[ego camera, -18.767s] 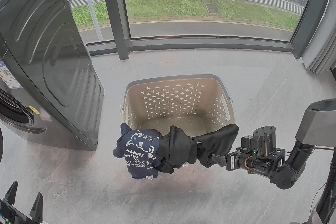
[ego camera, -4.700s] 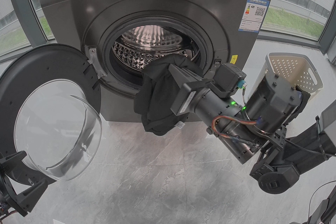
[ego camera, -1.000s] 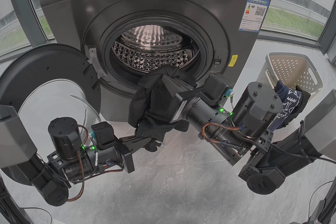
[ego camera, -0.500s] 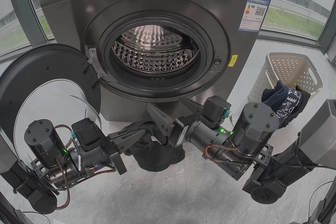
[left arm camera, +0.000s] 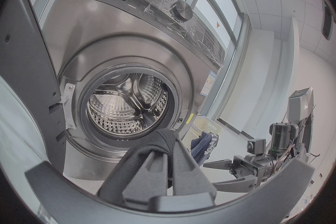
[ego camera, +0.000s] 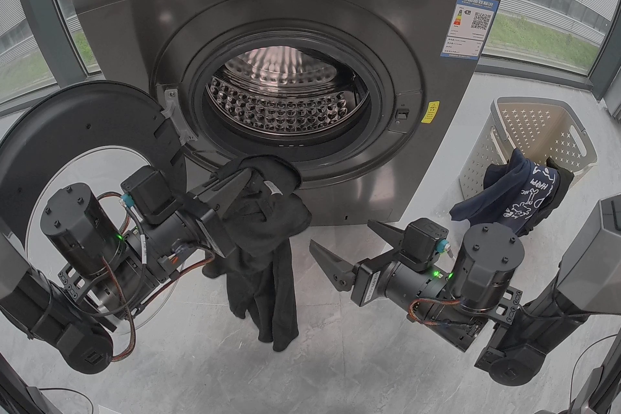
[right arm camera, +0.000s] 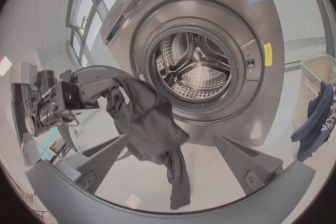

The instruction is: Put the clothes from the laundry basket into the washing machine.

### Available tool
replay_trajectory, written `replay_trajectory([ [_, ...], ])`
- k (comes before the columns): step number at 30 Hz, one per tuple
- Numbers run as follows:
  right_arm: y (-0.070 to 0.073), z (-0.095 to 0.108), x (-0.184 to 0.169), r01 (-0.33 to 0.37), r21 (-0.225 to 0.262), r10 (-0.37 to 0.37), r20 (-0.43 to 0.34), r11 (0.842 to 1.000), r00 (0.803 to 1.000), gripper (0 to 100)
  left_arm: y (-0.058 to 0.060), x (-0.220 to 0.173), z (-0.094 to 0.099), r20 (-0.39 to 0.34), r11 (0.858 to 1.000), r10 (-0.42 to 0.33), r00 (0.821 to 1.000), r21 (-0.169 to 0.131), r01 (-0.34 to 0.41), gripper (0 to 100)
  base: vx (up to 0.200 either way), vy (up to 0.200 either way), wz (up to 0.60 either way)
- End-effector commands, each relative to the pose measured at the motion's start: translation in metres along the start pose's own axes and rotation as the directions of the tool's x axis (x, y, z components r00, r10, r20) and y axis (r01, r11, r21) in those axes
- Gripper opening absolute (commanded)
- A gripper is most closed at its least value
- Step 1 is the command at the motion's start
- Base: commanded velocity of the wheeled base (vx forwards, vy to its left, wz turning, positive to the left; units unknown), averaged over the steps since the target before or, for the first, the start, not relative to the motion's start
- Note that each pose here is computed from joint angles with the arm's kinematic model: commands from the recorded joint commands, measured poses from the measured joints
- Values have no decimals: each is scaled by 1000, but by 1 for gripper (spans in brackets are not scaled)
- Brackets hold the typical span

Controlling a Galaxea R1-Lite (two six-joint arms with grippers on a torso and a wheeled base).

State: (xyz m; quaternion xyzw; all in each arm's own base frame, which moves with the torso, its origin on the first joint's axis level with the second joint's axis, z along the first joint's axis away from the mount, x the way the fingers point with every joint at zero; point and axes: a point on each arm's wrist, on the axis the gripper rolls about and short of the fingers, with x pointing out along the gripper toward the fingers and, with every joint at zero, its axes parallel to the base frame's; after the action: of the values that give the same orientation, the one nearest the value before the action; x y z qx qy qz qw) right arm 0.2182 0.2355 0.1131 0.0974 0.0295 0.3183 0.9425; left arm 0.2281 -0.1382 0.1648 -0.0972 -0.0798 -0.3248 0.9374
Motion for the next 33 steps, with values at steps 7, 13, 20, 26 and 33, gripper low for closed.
replay_trajectory([
  [7,-4,-8,1,13,-7,-13,-25,1000,1000,100,0,3,4,19,1000,0,1000,3,0,0,0,0,0],
  [13,-5,-12,2,16,-5,-16,-37,1000,999,100,0,4,3,19,1000,0,1000,2,0,0,0,0,0],
  [20,-5,-12,3,18,3,-18,-23,1000,1000,100,0,7,8,40,1000,-2,999,3,2,0,0,0,0],
  [26,-1,-21,5,3,4,-3,-20,1000,1000,100,-1,14,20,99,1000,-12,995,-4,13,0,0,0,0],
  [33,3,-17,7,0,7,0,3,1000,1000,100,-5,17,25,123,1000,-27,992,-9,28,0,0,0,0],
])
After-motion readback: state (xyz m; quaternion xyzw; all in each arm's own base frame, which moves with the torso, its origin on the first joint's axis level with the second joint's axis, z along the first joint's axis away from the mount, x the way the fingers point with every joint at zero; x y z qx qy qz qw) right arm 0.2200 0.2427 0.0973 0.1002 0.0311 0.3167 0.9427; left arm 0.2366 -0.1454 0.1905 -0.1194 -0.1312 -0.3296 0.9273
